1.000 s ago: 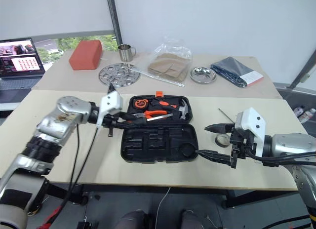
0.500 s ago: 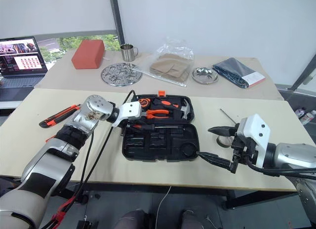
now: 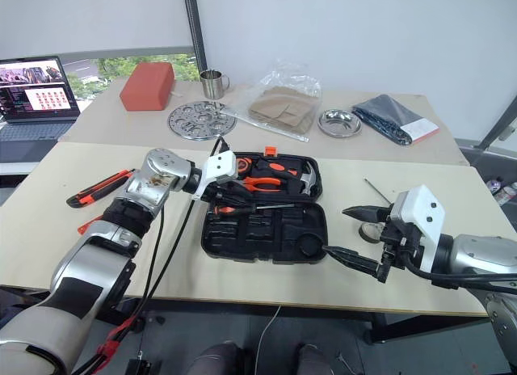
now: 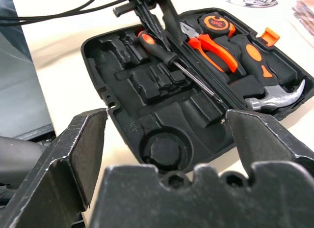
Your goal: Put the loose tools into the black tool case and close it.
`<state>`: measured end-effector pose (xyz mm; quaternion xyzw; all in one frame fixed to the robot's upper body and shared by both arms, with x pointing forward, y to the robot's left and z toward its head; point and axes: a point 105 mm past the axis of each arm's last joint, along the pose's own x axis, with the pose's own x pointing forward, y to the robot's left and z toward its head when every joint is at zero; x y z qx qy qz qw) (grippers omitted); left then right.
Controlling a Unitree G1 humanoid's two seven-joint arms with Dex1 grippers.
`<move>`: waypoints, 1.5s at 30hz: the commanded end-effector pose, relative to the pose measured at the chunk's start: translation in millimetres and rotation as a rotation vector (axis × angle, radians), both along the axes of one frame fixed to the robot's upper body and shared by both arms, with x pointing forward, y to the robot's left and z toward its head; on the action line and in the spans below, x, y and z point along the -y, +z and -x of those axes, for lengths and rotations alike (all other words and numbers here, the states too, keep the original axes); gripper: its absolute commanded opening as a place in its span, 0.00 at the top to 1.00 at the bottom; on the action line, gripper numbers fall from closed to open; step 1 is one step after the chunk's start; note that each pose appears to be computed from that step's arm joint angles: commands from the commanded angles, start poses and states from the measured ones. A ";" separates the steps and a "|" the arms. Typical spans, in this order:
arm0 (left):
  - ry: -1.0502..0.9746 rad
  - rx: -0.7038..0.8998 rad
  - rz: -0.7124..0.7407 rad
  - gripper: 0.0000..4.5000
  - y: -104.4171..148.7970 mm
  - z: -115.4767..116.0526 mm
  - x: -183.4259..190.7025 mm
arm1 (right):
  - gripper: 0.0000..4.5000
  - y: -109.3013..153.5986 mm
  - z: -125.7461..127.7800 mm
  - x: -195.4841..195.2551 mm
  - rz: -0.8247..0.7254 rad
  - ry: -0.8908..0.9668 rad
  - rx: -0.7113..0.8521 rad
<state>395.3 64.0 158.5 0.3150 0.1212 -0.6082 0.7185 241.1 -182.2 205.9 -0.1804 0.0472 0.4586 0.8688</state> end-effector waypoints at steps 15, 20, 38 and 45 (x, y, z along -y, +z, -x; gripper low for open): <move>-0.015 0.007 0.085 0.87 10.1 5.0 -9.2 | 0.00 -37.1 -20.9 103.9 0.029 -0.534 -0.073; -0.047 -0.014 0.282 0.52 52.2 23.4 -27.4 | 0.00 -61.0 -40.2 145.7 0.075 -0.712 -0.108; -0.159 -0.157 0.202 0.00 52.5 98.4 -53.8 | 0.15 -93.5 -140.8 146.9 0.137 -0.752 -0.248; -0.088 -0.141 0.177 0.00 50.9 96.3 -73.0 | 0.67 -77.3 -142.4 150.1 0.075 -0.727 -0.219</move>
